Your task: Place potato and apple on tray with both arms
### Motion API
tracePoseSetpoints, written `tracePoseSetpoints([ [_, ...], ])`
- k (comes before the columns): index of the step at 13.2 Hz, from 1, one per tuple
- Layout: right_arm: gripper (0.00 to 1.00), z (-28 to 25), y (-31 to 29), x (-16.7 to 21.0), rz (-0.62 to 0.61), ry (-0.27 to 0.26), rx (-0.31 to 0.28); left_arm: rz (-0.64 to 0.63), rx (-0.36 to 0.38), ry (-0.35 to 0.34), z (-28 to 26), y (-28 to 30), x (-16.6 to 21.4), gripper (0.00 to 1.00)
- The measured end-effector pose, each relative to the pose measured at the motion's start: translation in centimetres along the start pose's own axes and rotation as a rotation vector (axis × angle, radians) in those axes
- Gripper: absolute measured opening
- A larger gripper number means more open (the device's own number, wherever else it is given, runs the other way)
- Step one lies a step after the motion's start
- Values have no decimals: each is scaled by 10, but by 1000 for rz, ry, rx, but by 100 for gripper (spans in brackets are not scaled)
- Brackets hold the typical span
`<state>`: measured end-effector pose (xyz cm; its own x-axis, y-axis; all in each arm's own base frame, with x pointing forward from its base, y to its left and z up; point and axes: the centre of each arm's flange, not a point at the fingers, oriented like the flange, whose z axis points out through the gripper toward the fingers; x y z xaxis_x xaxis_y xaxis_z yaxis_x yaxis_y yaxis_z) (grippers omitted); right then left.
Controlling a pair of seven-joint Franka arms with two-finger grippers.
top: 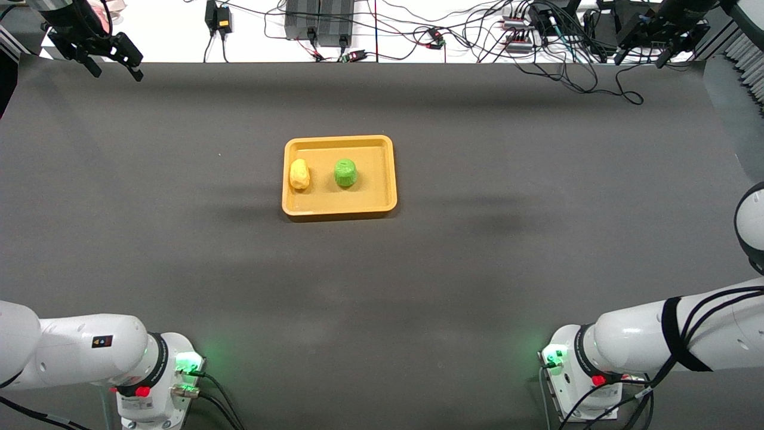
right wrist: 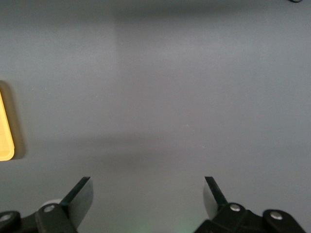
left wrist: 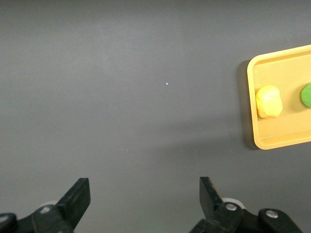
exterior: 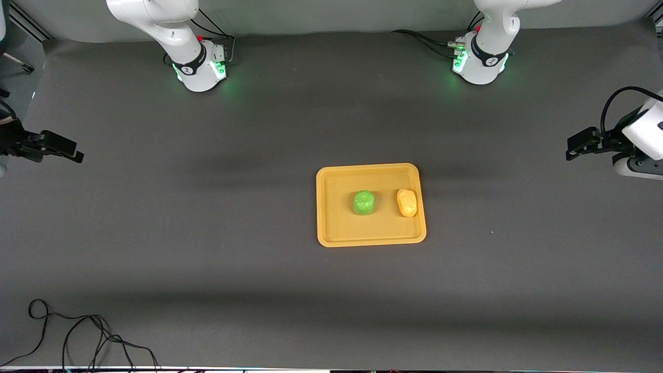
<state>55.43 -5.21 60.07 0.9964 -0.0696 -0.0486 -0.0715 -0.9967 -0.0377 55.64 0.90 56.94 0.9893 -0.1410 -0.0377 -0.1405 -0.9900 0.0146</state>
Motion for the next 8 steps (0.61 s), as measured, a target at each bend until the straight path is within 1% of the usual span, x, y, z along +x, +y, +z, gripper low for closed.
tracePoseSetpoints([
  [3,100,-2,-24,-2,-42,4,-1,-2,1,2,-7,2,0,100],
  [8,100,-5,-30,-2,-54,9,-2,-4,7,0,-7,2,-1,100],
])
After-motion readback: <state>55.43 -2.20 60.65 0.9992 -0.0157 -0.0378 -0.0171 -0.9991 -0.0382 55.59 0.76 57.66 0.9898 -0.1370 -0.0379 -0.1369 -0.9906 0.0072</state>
